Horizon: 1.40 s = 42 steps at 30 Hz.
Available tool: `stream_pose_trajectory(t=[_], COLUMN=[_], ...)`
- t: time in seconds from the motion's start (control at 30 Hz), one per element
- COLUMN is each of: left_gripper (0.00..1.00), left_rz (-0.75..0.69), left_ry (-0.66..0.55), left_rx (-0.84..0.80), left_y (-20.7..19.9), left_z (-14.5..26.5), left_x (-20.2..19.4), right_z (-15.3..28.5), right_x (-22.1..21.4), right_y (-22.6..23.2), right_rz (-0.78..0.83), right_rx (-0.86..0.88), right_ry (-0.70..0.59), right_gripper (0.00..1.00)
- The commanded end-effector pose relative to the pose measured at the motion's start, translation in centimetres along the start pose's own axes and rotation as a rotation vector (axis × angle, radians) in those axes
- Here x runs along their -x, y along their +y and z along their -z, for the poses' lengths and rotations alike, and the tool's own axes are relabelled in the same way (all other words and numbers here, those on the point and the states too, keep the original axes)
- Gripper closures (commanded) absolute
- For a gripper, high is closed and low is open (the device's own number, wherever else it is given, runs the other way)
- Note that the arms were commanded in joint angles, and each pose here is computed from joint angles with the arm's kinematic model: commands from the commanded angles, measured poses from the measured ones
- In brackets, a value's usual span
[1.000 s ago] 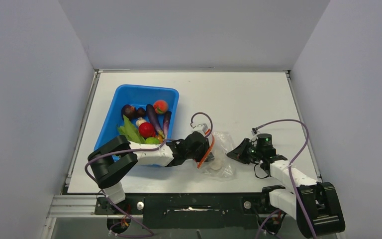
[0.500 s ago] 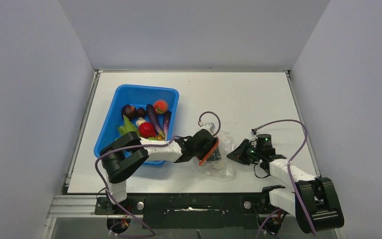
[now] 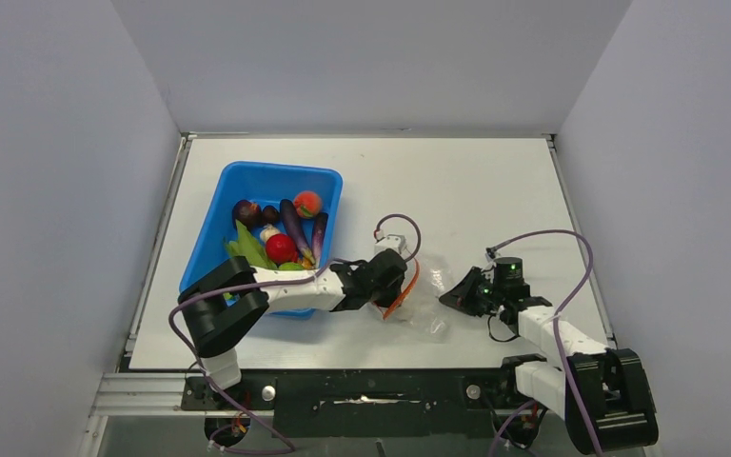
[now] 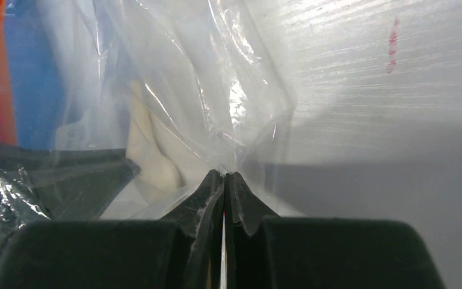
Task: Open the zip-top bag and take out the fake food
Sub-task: Pick up the fake vegetable from the zipper food storage bag.
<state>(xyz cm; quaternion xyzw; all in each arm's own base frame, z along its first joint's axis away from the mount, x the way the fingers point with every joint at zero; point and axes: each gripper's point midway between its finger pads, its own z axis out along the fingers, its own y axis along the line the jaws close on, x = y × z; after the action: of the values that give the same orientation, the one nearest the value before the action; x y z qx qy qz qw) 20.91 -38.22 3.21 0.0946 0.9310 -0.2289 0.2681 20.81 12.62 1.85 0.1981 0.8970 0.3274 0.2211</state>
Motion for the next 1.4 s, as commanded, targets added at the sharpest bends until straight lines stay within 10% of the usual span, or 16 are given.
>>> stream_pose_trajectory(t=[0.0, 0.6, 0.87, 1.37], left_gripper=[0.88, 0.47, 0.78, 0.98], left_rz=[-0.046, -0.032, -0.021, 0.161], left_ry=[0.004, 0.045, -0.023, -0.181], left_rx=[0.149, 0.039, 0.068, -0.184], left_y=[4.2, -0.2, 0.6, -0.7], left_z=[1.6, -1.2, 0.3, 5.4], left_x=[-0.4, 0.1, 1.1, 5.5], right_z=[0.2, -0.2, -0.1, 2.1], right_x=[1.8, 1.0, 1.5, 3.8], right_y=[0.6, 1.0, 0.5, 2.8], right_rz=[0.034, 0.043, 0.042, 0.143], right_rx=[0.001, 0.034, 0.001, 0.045], right_ry=[-0.052, 0.001, -0.022, -0.142], right_gripper=[1.00, 0.99, 0.99, 0.84])
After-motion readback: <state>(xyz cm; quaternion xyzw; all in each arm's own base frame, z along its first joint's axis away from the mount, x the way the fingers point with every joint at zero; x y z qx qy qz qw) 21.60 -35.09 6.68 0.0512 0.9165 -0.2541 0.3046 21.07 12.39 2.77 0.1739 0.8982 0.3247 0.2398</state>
